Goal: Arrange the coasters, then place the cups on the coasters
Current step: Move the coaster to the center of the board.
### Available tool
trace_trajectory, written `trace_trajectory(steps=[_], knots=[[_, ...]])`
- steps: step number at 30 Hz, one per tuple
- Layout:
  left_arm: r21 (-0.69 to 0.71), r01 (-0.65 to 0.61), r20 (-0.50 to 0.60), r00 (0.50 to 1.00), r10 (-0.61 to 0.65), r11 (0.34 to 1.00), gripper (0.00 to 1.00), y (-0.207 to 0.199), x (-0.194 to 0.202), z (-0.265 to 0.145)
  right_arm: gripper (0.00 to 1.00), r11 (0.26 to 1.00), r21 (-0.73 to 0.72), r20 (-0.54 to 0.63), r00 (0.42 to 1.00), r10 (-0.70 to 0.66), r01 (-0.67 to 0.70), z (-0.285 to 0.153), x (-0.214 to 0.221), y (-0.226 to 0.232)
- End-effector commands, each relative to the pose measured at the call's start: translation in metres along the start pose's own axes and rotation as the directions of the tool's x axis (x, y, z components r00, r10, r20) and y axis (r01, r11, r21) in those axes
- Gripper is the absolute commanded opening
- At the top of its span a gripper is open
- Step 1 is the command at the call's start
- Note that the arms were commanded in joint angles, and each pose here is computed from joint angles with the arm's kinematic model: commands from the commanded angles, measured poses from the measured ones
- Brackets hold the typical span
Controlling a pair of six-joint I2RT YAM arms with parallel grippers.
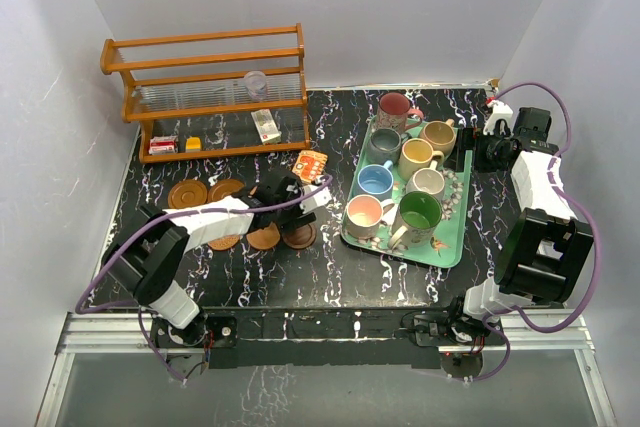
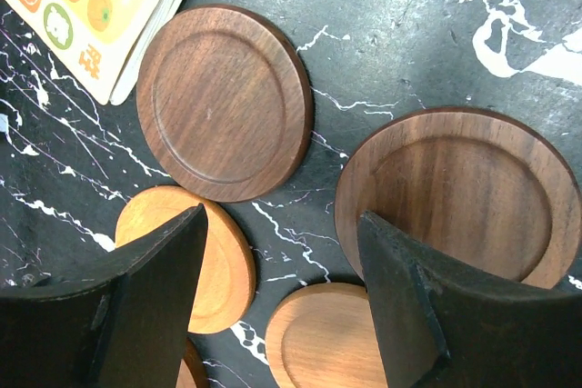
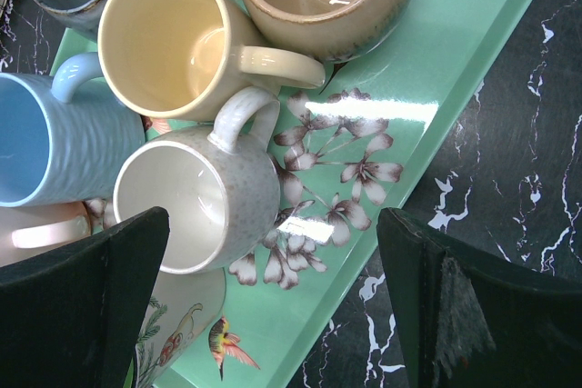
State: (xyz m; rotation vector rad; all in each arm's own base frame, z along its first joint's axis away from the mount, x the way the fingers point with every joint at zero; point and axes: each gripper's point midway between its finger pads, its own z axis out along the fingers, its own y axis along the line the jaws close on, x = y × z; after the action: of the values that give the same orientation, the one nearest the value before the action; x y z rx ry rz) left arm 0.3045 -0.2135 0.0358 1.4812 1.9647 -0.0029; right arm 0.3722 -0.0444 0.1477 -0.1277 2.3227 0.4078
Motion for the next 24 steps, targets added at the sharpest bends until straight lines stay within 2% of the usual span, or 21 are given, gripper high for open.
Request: trace_trajectory(steps=[1, 7, 18, 20, 24], knots=[[0.013, 0.012, -0.032, 0.999, -0.011, 1.000, 0.65, 0.001, 0.006, 0.003, 0.98, 1.000, 0.014, 0.041, 0.999, -0.028, 0.028, -0.005, -0.015, -0.004], [0.020, 0.048, 0.005, 0.999, -0.049, 0.999, 0.67, 0.004, -0.008, -0.003, 0.98, 1.000, 0.011, 0.041, 0.999, -0.029, 0.029, -0.005, -0.016, -0.004], [0.070, 0.189, 0.119, 0.973, -0.196, 0.979, 0.79, 0.042, -0.050, -0.029, 0.97, 0.994, 0.053, 0.068, 0.993, -0.101, 0.097, -0.023, -0.042, 0.007], [0.080, 0.221, 0.132, 0.964, -0.231, 0.972, 0.82, 0.050, -0.053, -0.035, 0.96, 0.987, 0.069, 0.041, 0.988, -0.147, 0.144, -0.026, -0.043, 0.012], [0.078, 0.301, 0.151, 0.939, -0.310, 0.950, 0.93, 0.066, -0.058, -0.048, 0.95, 0.966, 0.048, -0.083, 0.965, -0.250, 0.254, -0.029, -0.025, 0.032]])
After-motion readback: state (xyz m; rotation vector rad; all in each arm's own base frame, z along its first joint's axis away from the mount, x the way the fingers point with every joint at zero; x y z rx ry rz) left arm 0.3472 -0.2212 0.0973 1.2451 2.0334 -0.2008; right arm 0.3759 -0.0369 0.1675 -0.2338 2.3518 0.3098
